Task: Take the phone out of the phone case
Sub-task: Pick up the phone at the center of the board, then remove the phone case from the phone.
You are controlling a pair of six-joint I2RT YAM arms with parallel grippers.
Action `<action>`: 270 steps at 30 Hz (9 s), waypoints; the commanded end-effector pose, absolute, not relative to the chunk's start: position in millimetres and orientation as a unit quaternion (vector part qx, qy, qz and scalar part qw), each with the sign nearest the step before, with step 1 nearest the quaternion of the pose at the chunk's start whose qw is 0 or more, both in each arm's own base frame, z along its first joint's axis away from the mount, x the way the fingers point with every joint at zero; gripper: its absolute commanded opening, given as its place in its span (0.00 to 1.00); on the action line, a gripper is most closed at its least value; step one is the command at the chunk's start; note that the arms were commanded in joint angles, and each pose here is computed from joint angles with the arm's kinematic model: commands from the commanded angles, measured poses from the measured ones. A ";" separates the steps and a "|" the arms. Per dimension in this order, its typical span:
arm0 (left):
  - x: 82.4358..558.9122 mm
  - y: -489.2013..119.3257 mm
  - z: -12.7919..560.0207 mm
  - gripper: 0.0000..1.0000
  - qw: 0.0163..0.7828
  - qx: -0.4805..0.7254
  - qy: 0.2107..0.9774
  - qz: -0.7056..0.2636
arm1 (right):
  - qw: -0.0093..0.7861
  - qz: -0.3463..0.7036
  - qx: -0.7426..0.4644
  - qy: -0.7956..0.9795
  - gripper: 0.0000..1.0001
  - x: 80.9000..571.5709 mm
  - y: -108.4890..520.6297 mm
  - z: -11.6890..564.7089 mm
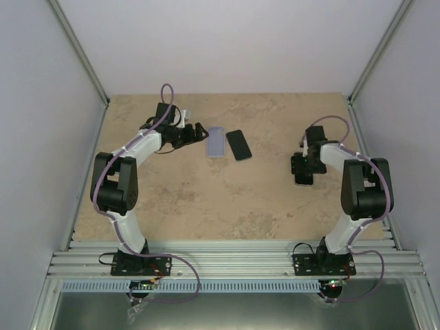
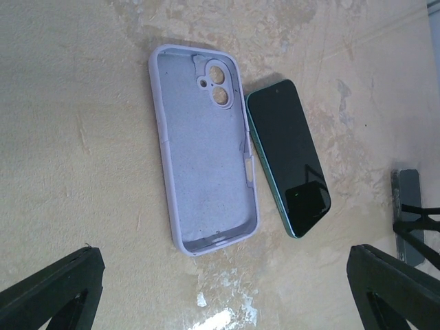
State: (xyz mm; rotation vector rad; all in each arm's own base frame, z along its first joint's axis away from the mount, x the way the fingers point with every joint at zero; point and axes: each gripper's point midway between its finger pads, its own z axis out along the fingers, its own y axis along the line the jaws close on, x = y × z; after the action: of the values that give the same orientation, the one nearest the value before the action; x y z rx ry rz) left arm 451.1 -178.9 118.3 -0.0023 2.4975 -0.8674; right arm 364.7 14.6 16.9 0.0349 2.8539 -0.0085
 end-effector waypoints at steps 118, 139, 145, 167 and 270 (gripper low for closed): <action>250.0 -303.0 275.1 0.00 0.226 0.493 0.664 -0.515 | 0.270 0.493 -0.429 0.707 0.12 244.1 282.3 260.4; 280.5 -282.6 342.7 0.72 0.337 0.409 0.648 -0.547 | 0.341 0.603 -0.344 0.634 0.01 300.7 256.3 388.3; 267.3 -278.4 342.2 0.66 0.361 0.400 0.628 -0.562 | 0.358 0.615 -0.347 0.611 0.00 292.2 252.2 416.8; 250.3 -307.5 326.3 0.38 0.344 0.411 0.628 -0.564 | 0.344 0.636 -0.322 0.611 0.01 288.1 250.9 420.4; 224.5 -297.1 308.8 0.52 0.356 0.493 0.593 -0.528 | 0.272 0.682 -0.337 0.589 0.00 249.5 258.1 412.5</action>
State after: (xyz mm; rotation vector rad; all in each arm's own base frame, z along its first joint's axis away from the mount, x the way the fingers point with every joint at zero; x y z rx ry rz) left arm 222.5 -302.7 311.9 1.2753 1.5323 -1.3952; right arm 271.1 259.7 395.5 -0.8326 1.6262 1.8395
